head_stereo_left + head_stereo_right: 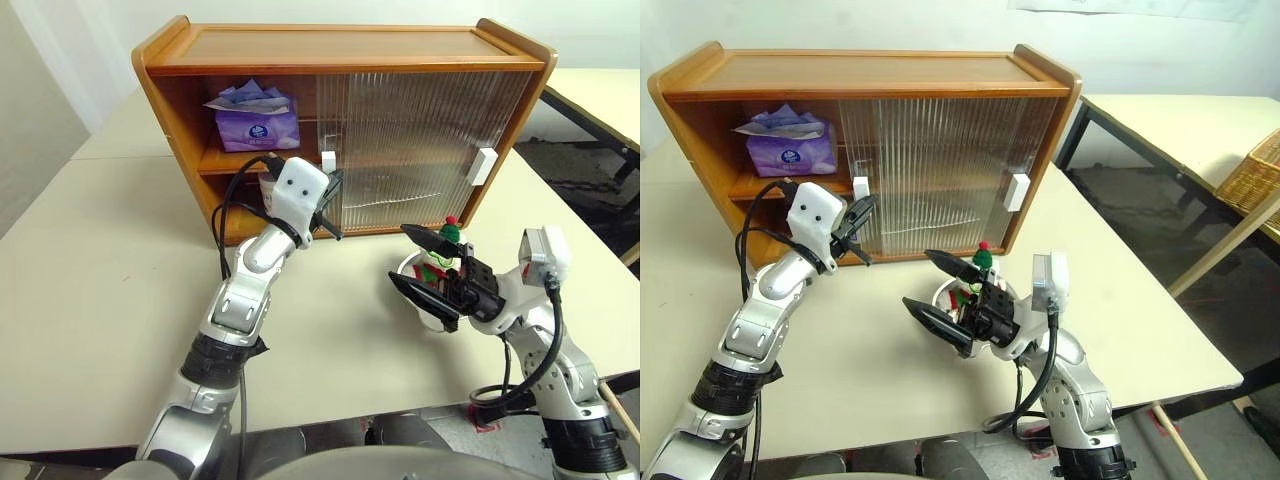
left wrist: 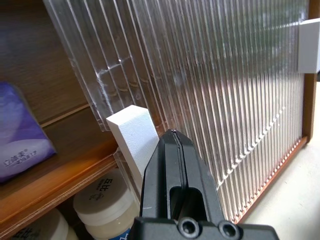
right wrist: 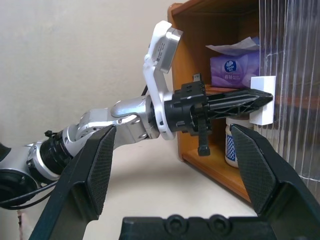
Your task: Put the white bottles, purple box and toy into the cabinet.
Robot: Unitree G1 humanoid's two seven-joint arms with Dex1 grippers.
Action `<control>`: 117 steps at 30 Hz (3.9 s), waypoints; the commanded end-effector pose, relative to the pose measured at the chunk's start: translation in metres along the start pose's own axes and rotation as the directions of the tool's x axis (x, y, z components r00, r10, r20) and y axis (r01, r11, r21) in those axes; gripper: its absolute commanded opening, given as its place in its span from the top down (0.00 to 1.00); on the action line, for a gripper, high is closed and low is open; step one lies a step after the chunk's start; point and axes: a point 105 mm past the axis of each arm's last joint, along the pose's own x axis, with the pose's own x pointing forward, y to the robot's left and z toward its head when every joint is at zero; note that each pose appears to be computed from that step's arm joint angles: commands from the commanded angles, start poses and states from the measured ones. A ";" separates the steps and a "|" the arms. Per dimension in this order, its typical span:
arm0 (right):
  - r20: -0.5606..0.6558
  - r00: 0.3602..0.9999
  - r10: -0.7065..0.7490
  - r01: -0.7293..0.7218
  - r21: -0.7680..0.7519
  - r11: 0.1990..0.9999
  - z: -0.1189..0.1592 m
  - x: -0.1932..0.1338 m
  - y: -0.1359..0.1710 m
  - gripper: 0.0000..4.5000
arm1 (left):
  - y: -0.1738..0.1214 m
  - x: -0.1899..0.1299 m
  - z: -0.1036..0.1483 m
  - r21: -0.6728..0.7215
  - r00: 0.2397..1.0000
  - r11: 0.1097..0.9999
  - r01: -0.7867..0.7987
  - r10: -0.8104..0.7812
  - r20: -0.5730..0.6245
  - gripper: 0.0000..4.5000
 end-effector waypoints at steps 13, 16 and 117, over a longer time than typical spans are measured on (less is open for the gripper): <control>0.000 1.000 0.016 -0.016 -0.011 1.000 0.014 0.006 0.017 0.00 | 0.048 -0.030 -0.024 0.012 0.965 0.973 -0.231 0.231 -0.125 0.99; 0.002 1.000 0.018 -0.018 -0.010 1.000 0.018 0.010 0.019 0.00 | 0.058 -0.036 -0.029 0.040 0.954 0.965 -0.260 0.263 -0.146 0.99; 0.045 0.705 -0.708 0.705 -0.147 0.693 0.028 -0.109 -0.160 1.00 | 0.034 -0.177 -0.041 -0.246 0.925 0.902 0.356 -0.377 -0.045 0.00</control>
